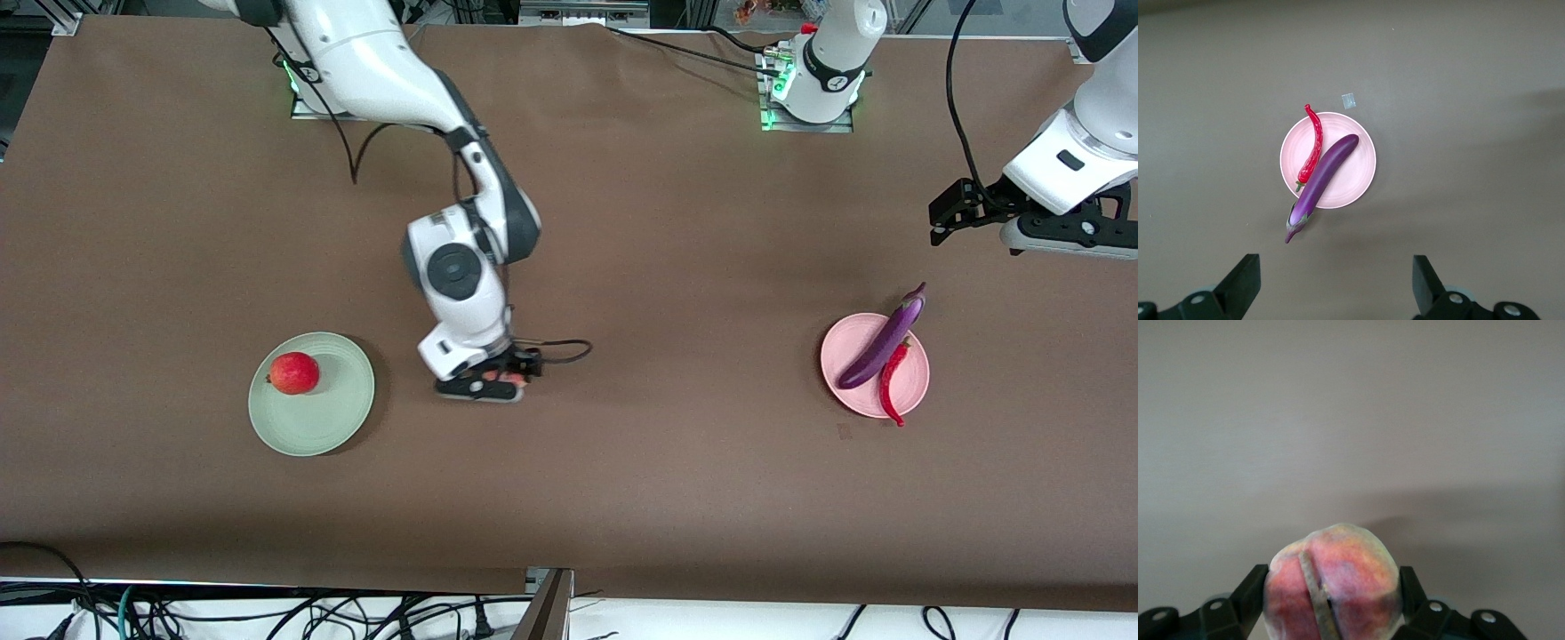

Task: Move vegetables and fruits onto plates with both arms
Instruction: 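Carry the peach to the green plate and open the right gripper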

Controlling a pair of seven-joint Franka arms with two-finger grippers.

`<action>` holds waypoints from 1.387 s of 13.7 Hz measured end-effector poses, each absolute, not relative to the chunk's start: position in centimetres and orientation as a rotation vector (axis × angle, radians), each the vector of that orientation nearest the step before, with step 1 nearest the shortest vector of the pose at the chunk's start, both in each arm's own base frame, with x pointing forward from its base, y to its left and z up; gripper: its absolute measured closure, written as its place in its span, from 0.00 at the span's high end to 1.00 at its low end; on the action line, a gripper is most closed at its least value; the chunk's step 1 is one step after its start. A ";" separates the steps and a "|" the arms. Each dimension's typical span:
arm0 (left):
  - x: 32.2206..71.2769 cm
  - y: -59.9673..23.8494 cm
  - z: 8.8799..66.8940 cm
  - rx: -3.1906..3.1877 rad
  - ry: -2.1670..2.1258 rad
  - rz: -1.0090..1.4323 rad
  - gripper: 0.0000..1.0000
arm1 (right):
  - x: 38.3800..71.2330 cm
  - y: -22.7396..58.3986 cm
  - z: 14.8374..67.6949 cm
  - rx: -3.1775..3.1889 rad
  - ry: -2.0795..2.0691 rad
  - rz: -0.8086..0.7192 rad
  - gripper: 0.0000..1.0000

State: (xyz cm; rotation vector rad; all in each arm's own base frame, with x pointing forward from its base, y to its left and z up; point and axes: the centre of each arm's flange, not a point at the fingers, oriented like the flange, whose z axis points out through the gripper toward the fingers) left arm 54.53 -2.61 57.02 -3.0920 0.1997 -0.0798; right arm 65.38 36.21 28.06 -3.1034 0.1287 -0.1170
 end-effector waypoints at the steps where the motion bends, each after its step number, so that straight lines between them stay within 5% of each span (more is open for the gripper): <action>1: 54.5 -2.6 57.0 -3.092 0.200 -0.079 1.00 | 66.5 32.8 29.8 -3.115 0.115 -0.050 0.84; 8: 54.5 -2.6 57.0 -3.092 0.200 -0.079 1.00 | 69.5 12.7 28.6 -3.114 0.174 0.342 0.84; 16: 54.5 -2.6 57.0 -3.092 0.200 -0.078 1.00 | 70.4 7.8 22.8 -3.118 0.192 0.357 0.84; 19: 54.5 -2.6 57.0 -3.092 0.200 -0.078 1.00 | 70.7 8.2 23.8 -3.115 0.168 0.330 1.00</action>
